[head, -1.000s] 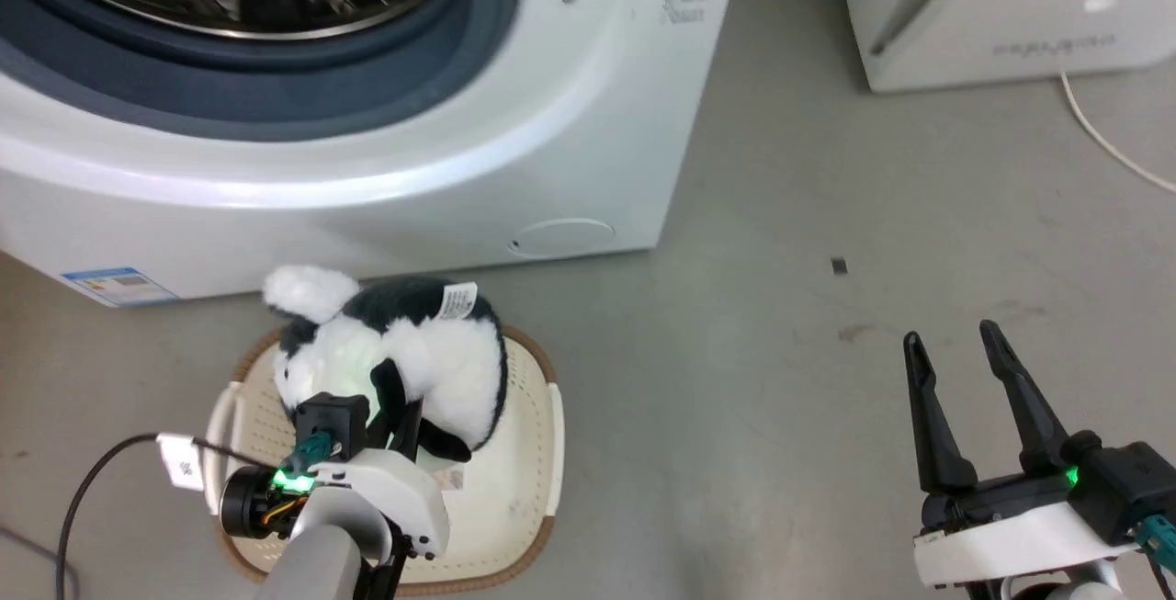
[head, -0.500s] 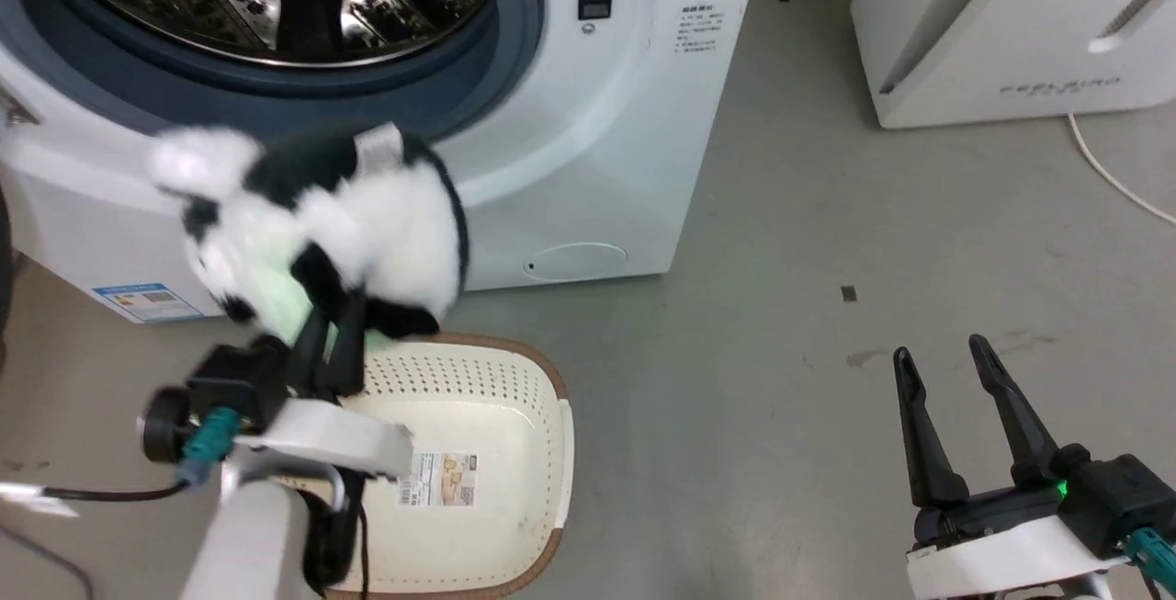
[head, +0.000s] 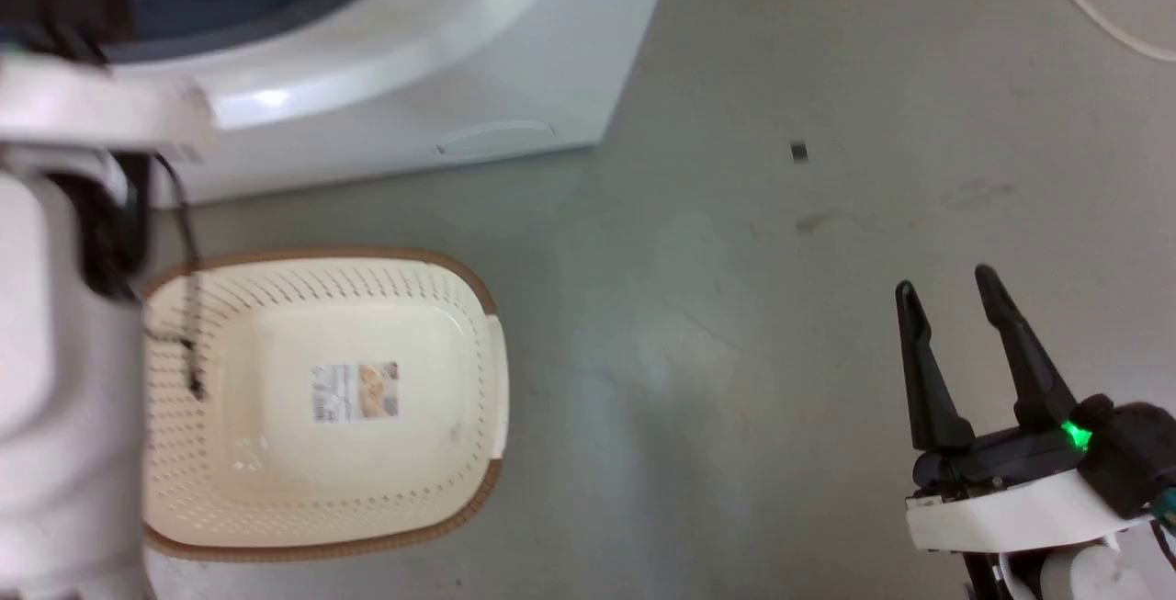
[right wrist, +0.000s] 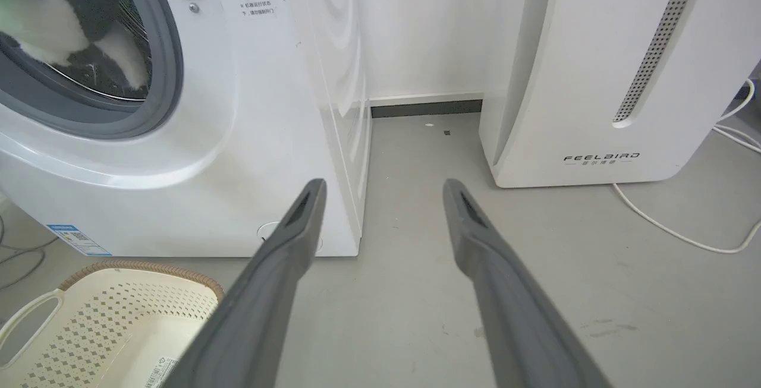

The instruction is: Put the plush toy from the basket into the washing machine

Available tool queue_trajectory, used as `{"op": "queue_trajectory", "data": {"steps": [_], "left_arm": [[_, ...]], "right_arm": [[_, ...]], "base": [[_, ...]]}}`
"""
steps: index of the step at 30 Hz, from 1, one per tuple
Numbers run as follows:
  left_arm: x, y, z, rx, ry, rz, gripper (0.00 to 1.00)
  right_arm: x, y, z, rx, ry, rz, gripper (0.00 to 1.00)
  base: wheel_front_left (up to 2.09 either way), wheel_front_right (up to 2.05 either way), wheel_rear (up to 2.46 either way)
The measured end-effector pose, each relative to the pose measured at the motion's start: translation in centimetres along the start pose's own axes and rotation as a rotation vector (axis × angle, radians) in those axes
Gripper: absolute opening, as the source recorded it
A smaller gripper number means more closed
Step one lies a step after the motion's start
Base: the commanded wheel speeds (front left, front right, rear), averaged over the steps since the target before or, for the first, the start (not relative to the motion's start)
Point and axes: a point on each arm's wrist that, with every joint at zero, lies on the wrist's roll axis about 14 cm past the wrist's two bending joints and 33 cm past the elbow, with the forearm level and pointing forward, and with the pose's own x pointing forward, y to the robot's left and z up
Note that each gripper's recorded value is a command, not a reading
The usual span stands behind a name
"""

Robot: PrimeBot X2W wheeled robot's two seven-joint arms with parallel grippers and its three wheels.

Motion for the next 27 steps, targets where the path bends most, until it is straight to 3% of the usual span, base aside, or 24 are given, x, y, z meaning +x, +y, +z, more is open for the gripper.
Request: {"op": "queue_trajectory", "data": {"steps": [12,19,27], "left_arm": [[9.3,5.2,-9.5,0.145,0.188,0.035,0.0],[9.4,8.1,-18.8,0.227,0.466,0.063,0.0],[9.0,7.2,-23.8,0.264,0.618,0.006,0.0]], "right_arm": [[2.2,-1.1,-4.1,-0.01,0.093,-0.03,1.0],[2.8,-1.6,-6.1,-0.021,0.14,-0.042,1.0],[2.9,-2.0,-7.7,-0.027,0.179,-0.052,1.0]], "base": [[0.0,0.0,0.0],[0.0,0.0,0.0],[0.0,0.0,0.0]]}}
